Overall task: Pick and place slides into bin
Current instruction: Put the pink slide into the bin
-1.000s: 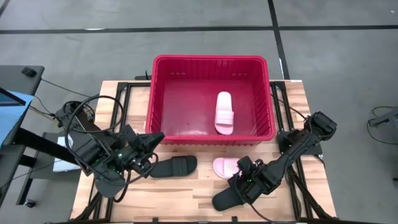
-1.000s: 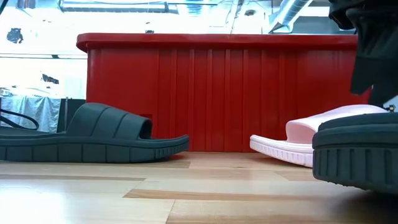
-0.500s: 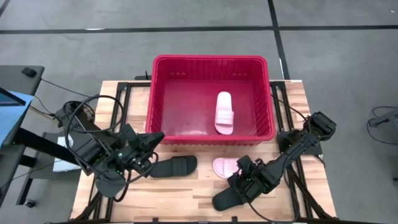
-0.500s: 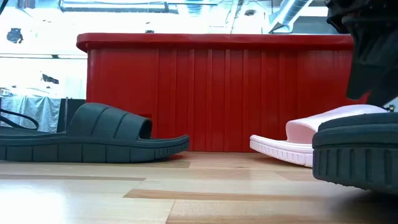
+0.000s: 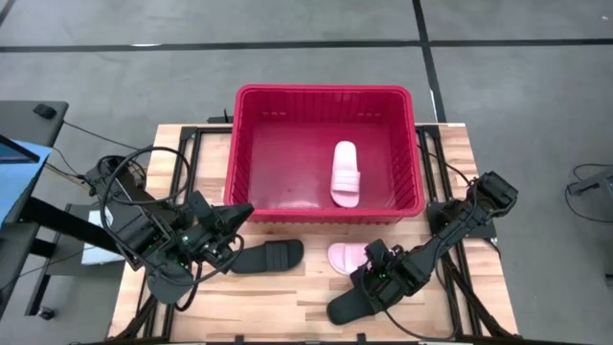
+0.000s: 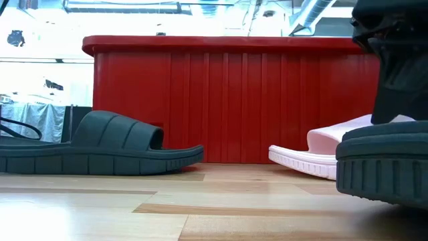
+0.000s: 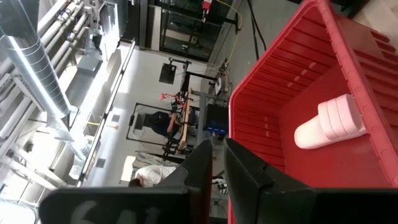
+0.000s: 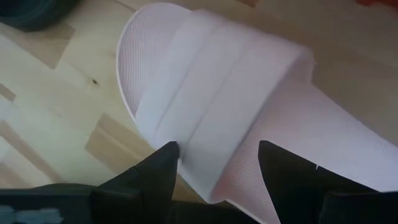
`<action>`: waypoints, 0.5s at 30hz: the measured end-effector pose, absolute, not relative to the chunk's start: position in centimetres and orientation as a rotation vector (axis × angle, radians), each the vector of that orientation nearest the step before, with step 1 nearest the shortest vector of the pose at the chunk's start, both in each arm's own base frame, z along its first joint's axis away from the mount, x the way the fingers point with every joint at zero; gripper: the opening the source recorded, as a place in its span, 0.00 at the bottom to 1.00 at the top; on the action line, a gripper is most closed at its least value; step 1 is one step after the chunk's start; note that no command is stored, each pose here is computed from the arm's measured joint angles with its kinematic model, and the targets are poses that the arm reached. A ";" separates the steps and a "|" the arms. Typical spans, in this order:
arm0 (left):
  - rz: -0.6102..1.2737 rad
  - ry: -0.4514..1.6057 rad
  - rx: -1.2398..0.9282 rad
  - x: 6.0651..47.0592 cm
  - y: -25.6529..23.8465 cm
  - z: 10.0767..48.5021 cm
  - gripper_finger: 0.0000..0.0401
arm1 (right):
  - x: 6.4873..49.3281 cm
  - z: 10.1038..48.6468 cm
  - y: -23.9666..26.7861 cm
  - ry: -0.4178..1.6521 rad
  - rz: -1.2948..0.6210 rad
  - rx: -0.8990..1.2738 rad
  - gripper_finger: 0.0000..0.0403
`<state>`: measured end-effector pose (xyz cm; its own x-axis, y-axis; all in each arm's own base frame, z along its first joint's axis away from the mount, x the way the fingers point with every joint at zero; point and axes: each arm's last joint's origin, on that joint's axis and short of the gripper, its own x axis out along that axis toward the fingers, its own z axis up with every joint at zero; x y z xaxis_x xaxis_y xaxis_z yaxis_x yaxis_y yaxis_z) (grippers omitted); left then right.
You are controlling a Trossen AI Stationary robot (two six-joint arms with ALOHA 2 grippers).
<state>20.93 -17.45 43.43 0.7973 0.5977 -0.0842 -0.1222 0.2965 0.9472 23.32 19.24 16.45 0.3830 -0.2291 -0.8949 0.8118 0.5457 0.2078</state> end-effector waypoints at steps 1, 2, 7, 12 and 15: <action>0.503 0.471 1.181 20.9 -17.5 43.4 0.08 | 23.3 16.4 19.2 0.951 -0.743 0.723 0.54; 0.503 0.471 1.181 20.9 -17.5 43.4 0.08 | 23.3 16.4 19.2 0.950 -0.742 0.723 0.53; 0.502 0.471 1.181 20.9 -17.5 43.4 0.08 | 23.4 16.5 19.3 0.946 -0.733 0.732 0.38; 0.502 0.471 1.181 20.9 -17.5 43.4 0.08 | 23.7 16.5 19.6 0.942 -0.686 0.724 0.05; 0.502 0.471 1.181 20.9 -17.5 43.4 0.08 | 23.7 16.5 19.6 0.940 -0.686 0.728 0.04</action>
